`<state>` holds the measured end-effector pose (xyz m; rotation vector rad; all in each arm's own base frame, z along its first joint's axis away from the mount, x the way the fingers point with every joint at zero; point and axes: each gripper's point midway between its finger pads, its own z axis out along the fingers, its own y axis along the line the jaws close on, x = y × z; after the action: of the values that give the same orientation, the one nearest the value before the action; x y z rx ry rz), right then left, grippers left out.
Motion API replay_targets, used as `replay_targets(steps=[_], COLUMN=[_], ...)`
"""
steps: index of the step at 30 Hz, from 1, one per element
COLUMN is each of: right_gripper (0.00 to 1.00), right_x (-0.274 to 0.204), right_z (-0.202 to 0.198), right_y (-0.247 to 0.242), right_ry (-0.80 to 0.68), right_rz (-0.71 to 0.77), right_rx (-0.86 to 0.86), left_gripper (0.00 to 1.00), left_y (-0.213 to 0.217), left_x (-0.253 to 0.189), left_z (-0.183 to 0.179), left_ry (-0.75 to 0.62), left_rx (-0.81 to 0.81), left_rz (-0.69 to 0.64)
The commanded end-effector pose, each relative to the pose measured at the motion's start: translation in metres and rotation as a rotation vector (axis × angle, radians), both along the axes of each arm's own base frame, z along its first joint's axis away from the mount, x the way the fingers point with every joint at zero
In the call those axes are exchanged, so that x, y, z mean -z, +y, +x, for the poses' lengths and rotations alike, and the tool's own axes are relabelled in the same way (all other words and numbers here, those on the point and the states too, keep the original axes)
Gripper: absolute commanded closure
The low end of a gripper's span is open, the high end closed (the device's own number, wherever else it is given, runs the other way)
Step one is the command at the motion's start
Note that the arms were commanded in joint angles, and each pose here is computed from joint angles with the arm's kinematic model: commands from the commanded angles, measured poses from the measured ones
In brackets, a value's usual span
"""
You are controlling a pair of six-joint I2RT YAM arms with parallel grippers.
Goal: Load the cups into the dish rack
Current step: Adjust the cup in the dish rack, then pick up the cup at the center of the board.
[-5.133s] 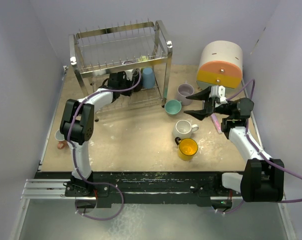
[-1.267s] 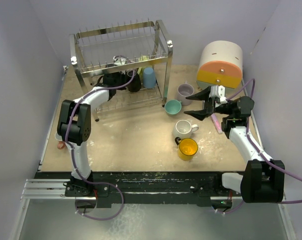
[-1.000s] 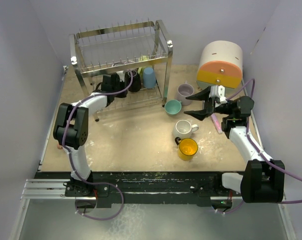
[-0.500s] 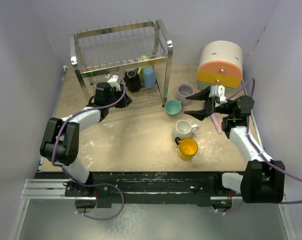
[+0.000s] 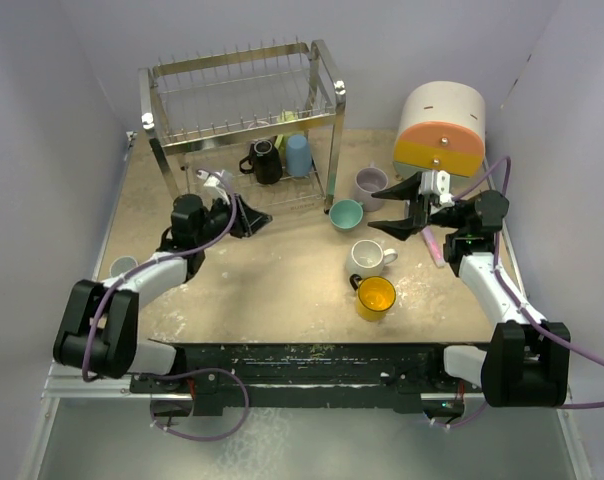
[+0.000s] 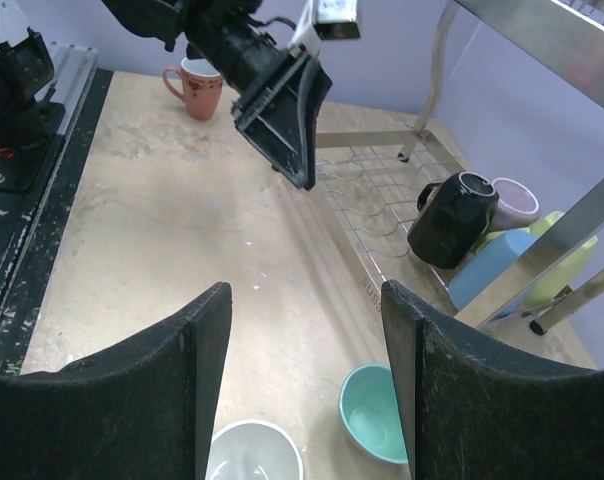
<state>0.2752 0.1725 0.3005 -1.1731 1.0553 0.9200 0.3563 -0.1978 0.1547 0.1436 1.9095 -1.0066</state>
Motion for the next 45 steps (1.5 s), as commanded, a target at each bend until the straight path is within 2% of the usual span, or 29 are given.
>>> replay_targets(steps=[1, 8, 15, 20, 27, 28, 29, 30, 33, 35, 39, 45], right_gripper=[0.36, 0.36, 0.36, 0.37, 0.38, 0.37, 0.35, 0.34, 0.35, 0.02, 0.00, 0.00], right_x=[-0.021, -0.020, -0.020, -0.020, -0.011, -0.003, 0.002, 0.016, 0.046, 0.063, 0.088, 0.092], right_z=[-0.004, -0.002, 0.001, 0.007, 0.010, 0.014, 0.015, 0.006, -0.017, -0.032, -0.044, -0.022], right_y=[0.001, 0.001, 0.000, 0.000, -0.002, -0.006, -0.010, -0.012, -0.021, -0.029, -0.045, -0.064], right_ry=[-0.090, -0.081, -0.081, -0.051, 0.063, 0.071, -0.016, -0.025, 0.042, 0.086, 0.139, 0.139], right_rz=[-0.009, -0.009, -0.009, -0.010, -0.065, -0.113, -0.193, -0.266, -0.422, -0.505, -0.628, -0.692], right_rx=[-0.012, -0.010, -0.001, 0.010, 0.010, 0.055, 0.071, 0.051, -0.016, -0.049, -0.014, 0.253], left_gripper=[0.54, 0.35, 0.19, 0.01, 0.01, 0.01, 0.01, 0.01, 0.01, 0.01, 0.00, 0.00], left_y=[-0.011, -0.013, -0.005, 0.001, 0.006, 0.006, 0.006, 0.004, -0.001, -0.004, -0.011, -0.018], left_x=[-0.057, -0.082, -0.108, -0.125, -0.124, -0.124, -0.123, -0.123, -0.122, -0.120, -0.114, -0.105], left_z=[-0.028, -0.072, -0.102, -0.117, -0.125, -0.126, -0.126, -0.127, -0.128, -0.129, -0.131, -0.133], left_ry=[-0.192, -0.287, -0.382, -0.423, -0.388, -0.386, -0.381, -0.373, -0.326, -0.300, -0.280, -0.253], left_rx=[0.114, 0.210, 0.186, 0.173, 0.140, 0.143, 0.148, 0.159, 0.191, 0.204, 0.217, 0.226], left_rz=[-0.118, -0.197, -0.318, -0.397, -0.482, -0.488, -0.491, -0.489, -0.476, -0.462, -0.421, -0.400])
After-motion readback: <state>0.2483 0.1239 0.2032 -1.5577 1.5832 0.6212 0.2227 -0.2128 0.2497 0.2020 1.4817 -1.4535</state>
